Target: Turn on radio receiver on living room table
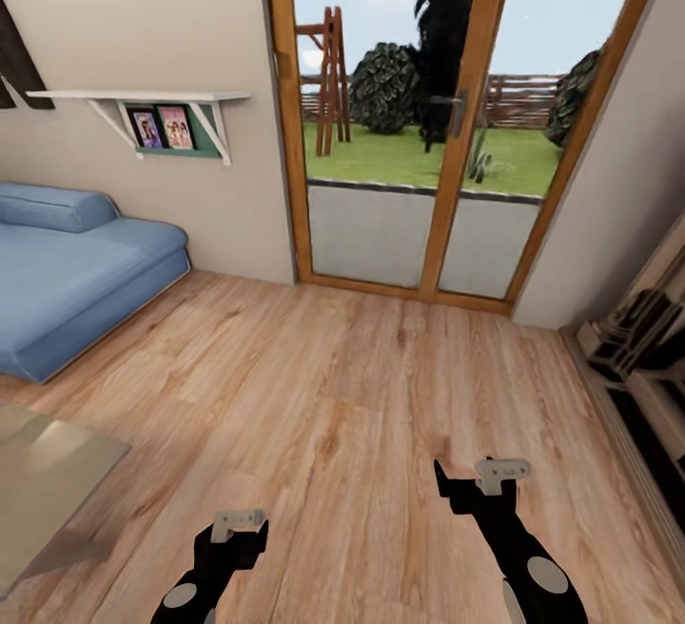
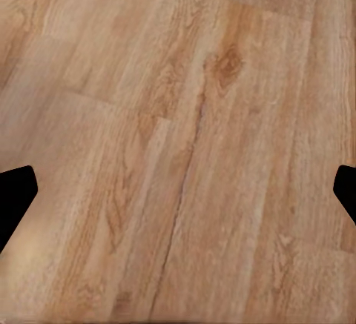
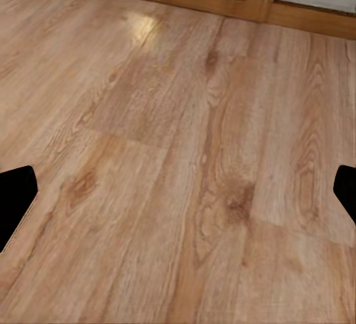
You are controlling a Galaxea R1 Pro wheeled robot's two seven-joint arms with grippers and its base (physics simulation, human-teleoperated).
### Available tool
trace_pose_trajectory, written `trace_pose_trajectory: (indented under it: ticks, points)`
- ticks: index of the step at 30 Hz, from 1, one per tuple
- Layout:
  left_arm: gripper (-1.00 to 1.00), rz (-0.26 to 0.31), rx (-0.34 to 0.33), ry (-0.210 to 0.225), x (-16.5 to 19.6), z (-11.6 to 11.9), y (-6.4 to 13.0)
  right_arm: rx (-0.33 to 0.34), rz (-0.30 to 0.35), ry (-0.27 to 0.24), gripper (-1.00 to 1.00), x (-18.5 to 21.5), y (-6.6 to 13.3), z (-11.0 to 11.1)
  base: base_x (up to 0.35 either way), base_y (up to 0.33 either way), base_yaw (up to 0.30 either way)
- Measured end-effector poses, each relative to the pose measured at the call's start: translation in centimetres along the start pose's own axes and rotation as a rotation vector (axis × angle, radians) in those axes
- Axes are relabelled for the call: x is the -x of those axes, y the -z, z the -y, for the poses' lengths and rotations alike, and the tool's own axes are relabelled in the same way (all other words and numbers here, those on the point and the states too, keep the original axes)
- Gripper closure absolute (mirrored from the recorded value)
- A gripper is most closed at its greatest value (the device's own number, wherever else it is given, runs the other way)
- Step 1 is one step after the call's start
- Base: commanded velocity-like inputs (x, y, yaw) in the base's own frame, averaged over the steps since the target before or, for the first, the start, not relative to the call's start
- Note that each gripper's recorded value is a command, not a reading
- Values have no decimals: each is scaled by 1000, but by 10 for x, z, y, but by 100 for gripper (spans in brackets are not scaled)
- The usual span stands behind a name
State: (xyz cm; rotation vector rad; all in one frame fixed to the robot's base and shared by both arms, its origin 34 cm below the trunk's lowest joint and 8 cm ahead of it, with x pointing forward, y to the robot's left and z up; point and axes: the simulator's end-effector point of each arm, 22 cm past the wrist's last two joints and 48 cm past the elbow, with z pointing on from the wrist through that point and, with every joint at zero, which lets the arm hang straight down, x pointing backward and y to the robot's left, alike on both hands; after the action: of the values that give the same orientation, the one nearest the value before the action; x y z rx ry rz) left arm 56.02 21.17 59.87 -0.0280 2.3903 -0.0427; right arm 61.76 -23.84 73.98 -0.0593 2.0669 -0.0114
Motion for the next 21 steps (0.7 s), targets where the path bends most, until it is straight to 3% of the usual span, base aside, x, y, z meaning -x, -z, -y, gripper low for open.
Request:
trace_pose_trajectory:
  ticks: [21]
  points:
    - [-100,-11,0,1,-5,0,-2,1,-11,0,-100,-5,-2,0,0,0,277]
